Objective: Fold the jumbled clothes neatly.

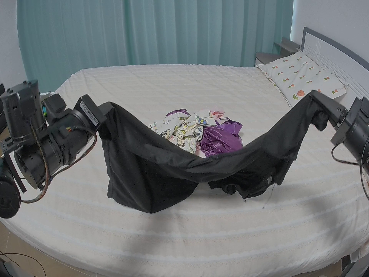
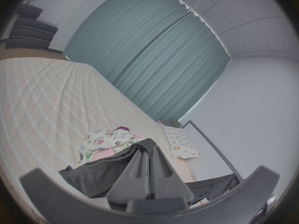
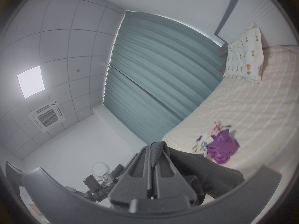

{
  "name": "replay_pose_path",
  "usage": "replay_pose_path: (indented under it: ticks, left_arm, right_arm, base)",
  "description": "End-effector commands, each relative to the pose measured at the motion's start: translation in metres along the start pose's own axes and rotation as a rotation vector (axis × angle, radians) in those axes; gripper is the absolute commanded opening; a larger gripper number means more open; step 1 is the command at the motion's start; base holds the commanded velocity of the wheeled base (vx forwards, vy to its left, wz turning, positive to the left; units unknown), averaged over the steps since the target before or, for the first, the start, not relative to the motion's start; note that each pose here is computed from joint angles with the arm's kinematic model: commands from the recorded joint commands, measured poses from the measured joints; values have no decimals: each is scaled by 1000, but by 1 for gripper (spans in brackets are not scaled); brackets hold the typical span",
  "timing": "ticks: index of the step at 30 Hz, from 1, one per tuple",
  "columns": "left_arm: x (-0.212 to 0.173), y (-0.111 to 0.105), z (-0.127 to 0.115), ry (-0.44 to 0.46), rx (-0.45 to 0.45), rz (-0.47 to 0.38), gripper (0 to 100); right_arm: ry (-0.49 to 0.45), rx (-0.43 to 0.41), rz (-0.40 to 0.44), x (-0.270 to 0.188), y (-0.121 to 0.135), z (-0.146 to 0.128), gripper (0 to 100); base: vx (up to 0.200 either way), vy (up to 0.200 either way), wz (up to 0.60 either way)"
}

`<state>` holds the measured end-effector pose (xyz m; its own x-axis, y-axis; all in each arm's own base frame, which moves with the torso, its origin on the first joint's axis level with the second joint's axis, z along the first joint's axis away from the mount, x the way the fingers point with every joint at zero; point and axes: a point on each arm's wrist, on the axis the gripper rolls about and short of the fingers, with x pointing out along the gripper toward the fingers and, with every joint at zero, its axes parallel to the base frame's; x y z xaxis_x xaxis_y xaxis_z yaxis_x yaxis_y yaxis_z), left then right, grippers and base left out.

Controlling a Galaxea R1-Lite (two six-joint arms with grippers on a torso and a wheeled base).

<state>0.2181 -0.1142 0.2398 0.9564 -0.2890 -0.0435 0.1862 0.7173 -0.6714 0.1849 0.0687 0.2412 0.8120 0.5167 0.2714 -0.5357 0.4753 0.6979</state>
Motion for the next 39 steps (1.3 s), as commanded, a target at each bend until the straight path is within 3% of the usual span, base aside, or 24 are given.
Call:
replay_pose_path:
  ticks: [1, 7, 22, 33, 39]
  left_arm:
    - [-9, 14, -13, 40, -48, 34, 0]
    - [-17, 24, -29, 69, -88, 33, 0]
    - [-25, 43, -49, 108, -134, 18, 0]
    - [-25, 43, -49, 123, -142, 5, 0]
    - [-26, 42, -50, 175, -177, -38, 0]
  right_arm:
    - [84, 34, -53, -10, -14, -22, 0]
    - [105, 43, -81, -19, -19, -28, 0]
    - [118, 51, -107, -21, -24, -32, 0]
    - [109, 46, -93, -24, -20, -30, 0]
    - [114, 46, -96, -24, -21, -31, 0]
  base:
    - [0, 0, 0]
    - [0, 0, 0]
    - [-200, 0, 0]
    - [0, 0, 0]
    - [0, -67, 0]
